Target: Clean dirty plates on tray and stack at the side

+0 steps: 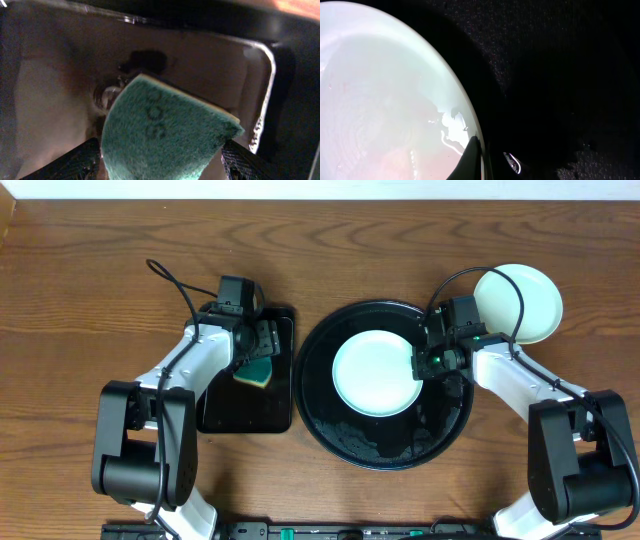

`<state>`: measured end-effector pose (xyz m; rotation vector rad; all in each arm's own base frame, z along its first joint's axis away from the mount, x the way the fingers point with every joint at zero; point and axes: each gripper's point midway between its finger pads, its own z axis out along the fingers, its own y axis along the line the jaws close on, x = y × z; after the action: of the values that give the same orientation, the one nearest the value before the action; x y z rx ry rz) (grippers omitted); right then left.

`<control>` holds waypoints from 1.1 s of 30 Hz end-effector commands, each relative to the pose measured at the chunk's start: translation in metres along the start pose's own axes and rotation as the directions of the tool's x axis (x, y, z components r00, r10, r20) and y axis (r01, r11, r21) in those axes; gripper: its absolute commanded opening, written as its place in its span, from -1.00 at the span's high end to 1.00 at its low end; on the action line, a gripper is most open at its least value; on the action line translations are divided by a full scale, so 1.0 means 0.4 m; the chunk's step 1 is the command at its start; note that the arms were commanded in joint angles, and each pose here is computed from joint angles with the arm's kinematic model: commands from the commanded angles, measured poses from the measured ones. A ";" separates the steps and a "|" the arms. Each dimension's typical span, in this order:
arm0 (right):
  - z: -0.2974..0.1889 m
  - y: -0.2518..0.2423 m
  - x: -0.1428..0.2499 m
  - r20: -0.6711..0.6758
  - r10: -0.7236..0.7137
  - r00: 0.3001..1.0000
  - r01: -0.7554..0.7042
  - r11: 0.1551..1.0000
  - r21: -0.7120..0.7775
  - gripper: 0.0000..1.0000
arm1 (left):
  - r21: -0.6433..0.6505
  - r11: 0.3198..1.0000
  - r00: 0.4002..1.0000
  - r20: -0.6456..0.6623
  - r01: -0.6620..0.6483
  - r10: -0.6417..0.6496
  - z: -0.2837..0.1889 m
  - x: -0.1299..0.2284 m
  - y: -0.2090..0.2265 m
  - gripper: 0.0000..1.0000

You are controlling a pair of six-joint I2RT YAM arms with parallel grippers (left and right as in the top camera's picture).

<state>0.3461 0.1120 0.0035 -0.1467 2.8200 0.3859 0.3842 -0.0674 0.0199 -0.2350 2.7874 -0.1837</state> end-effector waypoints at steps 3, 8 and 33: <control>0.013 -0.019 0.014 -0.022 0.003 1.000 -0.002 0.999 0.036 0.98 | -0.031 0.996 0.995 0.044 -0.089 0.091 0.000 -0.034 0.006 -0.59; 0.013 -0.019 0.014 -0.023 0.003 1.000 -0.002 0.999 0.036 0.98 | -0.032 0.993 0.992 0.045 -0.114 0.115 0.000 -0.035 0.006 -0.58; 0.013 -0.019 0.014 -0.022 0.003 1.000 -0.002 0.999 0.036 0.98 | -0.082 0.986 0.990 0.009 -0.143 0.144 0.036 -0.008 0.007 0.85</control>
<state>0.3461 0.1120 0.0035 -0.1468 2.8200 0.3864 0.3885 -0.0765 0.0092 -0.0470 2.7857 -0.1225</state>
